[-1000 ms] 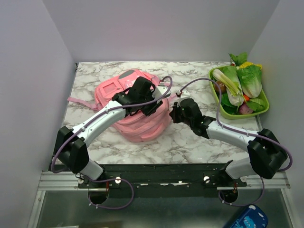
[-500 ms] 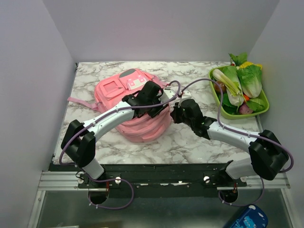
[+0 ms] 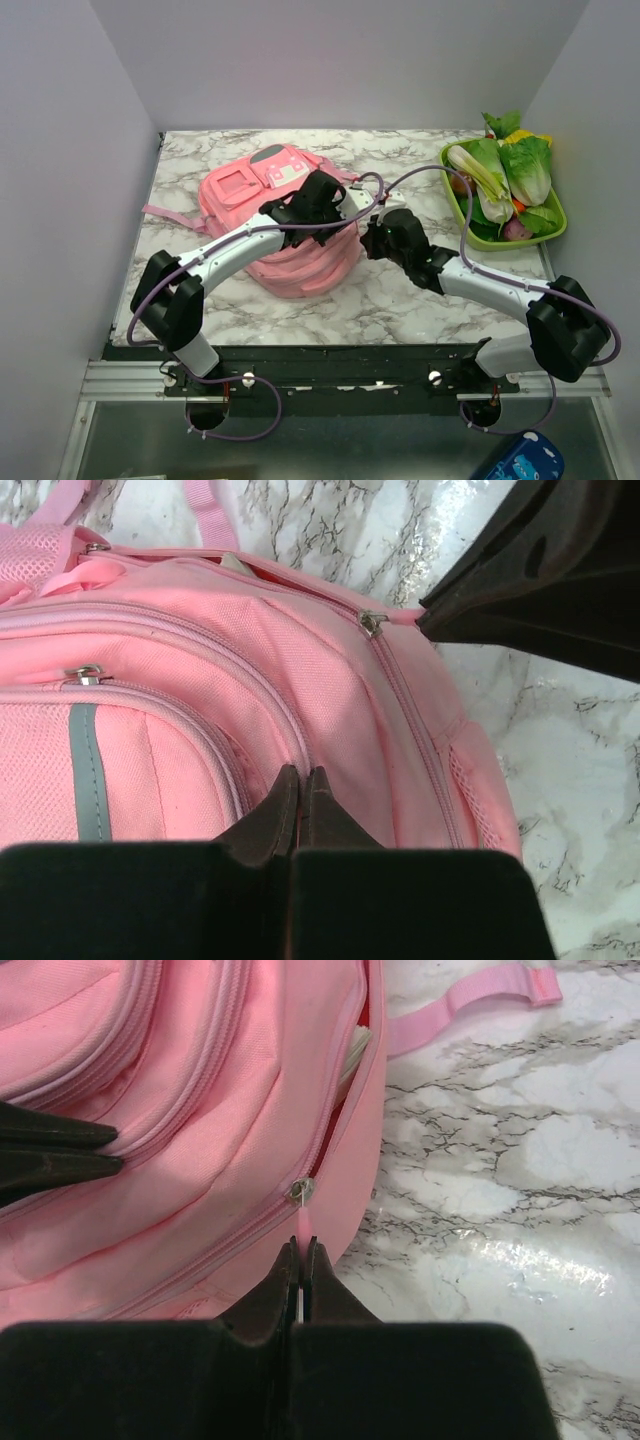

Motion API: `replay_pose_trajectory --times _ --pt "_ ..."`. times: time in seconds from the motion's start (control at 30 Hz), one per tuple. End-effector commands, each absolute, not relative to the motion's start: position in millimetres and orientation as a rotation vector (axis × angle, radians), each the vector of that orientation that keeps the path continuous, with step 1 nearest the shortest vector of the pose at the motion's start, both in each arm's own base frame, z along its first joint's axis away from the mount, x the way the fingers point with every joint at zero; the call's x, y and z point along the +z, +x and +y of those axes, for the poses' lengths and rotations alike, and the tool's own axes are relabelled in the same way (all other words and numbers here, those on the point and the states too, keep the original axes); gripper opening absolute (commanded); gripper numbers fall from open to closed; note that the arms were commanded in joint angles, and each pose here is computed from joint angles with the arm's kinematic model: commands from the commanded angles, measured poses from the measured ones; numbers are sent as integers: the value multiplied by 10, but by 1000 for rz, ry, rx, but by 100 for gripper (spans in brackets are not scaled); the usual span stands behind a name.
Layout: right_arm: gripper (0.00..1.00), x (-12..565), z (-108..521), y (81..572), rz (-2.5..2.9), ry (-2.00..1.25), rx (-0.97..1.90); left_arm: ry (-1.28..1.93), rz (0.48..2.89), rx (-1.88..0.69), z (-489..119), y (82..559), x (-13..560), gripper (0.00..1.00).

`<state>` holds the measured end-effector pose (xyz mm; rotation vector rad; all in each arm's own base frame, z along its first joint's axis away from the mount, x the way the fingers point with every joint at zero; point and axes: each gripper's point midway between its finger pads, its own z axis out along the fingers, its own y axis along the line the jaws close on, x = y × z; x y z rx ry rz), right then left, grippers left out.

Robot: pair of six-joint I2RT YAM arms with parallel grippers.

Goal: Pack the student bag
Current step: Zip the student bag at the center of the board.

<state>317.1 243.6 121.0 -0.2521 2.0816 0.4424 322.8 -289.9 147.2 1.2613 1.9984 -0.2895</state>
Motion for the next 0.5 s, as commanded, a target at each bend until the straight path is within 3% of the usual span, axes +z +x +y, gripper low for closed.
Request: replay_pose_trajectory --times 0.0,0.47 --pt "1 1205 2249 3329 2077 -183 361 1406 2008 -408 -2894 2914 1492 0" --pt "1 1316 2243 3476 2064 -202 393 1854 1897 -699 -2544 1728 1704 0"
